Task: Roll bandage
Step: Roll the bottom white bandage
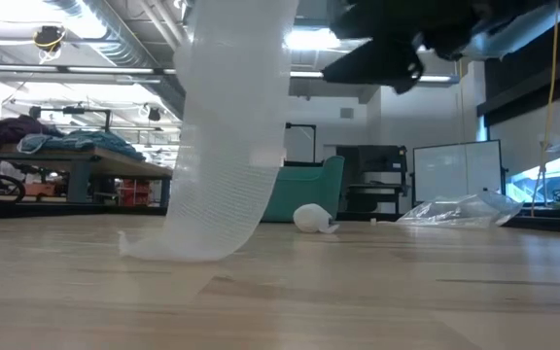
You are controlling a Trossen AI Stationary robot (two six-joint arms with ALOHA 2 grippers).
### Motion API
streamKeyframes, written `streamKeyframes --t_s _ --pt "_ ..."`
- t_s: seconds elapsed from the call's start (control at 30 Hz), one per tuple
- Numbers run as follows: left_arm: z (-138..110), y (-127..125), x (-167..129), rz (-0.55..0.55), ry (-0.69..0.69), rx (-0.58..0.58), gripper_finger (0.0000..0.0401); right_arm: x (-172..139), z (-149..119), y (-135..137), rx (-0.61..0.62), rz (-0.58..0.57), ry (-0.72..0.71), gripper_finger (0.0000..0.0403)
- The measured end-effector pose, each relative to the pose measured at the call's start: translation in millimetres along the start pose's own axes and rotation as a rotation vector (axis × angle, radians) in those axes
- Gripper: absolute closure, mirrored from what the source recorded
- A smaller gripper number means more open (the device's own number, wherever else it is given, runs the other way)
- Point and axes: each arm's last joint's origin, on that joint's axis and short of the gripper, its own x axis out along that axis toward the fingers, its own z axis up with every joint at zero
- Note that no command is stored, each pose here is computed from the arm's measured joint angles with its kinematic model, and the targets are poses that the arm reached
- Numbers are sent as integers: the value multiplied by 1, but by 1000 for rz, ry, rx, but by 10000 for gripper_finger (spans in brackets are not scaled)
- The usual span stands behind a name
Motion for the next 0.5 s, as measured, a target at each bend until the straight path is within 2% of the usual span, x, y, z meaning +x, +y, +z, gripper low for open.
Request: streamKeyframes --t_s 0.27,0.4,0.5 --pt "-1 3 4 13 8 -8 356 16 2 -2 -28 38 -118 113" --pt "-1 3 3 12 7 -15 356 16 7 0 -21 107 -151 142" --pt "-1 4 4 15 6 -31 356 16 8 0 -29 73 -173 174"
